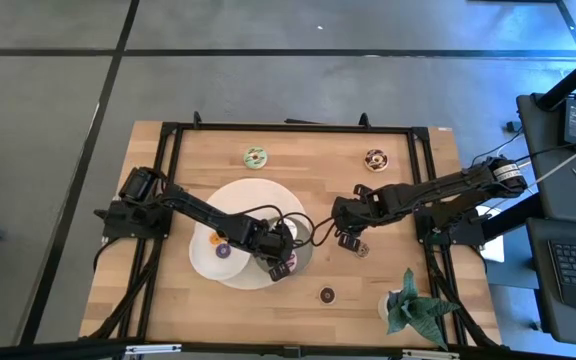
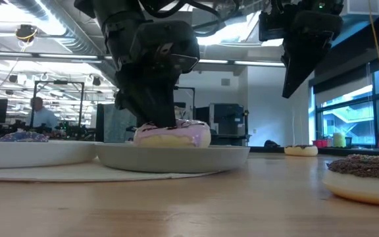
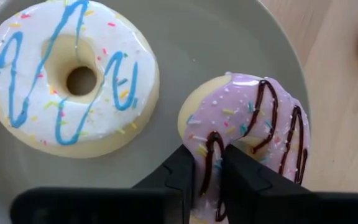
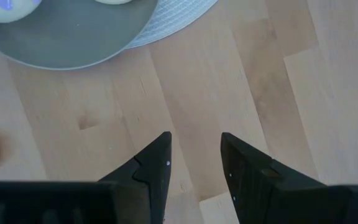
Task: Pick & Place donuts
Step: Put the big pink donuts on the gray plate, then put the big black donuts on the gray plate
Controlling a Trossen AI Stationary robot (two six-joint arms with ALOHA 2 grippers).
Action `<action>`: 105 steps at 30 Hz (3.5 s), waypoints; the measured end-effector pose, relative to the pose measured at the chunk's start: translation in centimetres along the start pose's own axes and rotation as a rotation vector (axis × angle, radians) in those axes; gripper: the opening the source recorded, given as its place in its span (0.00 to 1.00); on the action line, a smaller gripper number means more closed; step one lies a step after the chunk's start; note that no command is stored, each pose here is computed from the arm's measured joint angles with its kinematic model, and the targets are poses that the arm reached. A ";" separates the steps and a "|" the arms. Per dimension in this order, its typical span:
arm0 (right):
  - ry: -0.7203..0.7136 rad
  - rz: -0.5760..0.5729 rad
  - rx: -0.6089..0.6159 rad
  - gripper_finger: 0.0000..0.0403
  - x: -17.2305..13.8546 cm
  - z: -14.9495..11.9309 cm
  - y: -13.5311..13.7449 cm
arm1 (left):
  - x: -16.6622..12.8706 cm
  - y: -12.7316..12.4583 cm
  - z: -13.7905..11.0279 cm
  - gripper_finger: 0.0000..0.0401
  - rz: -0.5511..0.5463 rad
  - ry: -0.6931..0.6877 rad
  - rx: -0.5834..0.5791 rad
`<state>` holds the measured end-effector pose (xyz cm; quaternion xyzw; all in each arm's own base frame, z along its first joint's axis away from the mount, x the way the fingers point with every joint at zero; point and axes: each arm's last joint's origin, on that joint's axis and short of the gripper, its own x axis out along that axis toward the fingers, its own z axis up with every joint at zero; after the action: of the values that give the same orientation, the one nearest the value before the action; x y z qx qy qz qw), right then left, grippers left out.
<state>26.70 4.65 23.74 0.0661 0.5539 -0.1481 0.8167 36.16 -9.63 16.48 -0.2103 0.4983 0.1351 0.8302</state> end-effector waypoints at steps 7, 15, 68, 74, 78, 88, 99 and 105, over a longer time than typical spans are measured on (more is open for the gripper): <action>0.000 0.000 0.000 0.35 0.0 0.0 0.0 | 0.0 0.1 0.1 0.23 0.016 -0.018 -0.022; 0.001 0.000 0.000 0.35 0.0 0.0 0.0 | 0.1 0.4 0.4 0.36 -0.025 0.023 -0.042; 0.121 -0.390 0.799 0.35 1.4 3.6 -19.8 | -16.3 5.0 2.0 0.43 0.088 -0.278 0.177; 0.199 -0.411 0.689 0.35 3.2 3.7 -20.1 | -16.2 5.1 1.9 0.43 0.087 -0.263 0.211; 0.222 -0.406 0.715 0.36 3.9 3.6 -20.5 | -16.2 5.1 1.9 0.44 0.087 -0.262 0.230; 0.269 -0.391 0.777 0.58 4.7 3.2 -21.3 | -16.2 5.2 1.7 0.43 0.101 -0.238 0.237; 0.349 -0.434 0.787 0.60 7.1 2.9 -22.2 | -16.2 5.3 1.6 0.44 0.107 -0.227 0.240; 0.433 -0.403 0.816 0.60 9.2 2.3 -23.1 | -16.2 5.3 1.5 0.43 0.108 -0.224 0.243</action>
<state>24.58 -19.44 17.44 0.3011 0.6093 -0.4900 0.5459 27.52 -4.51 30.28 -0.0651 0.4261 0.1410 0.8913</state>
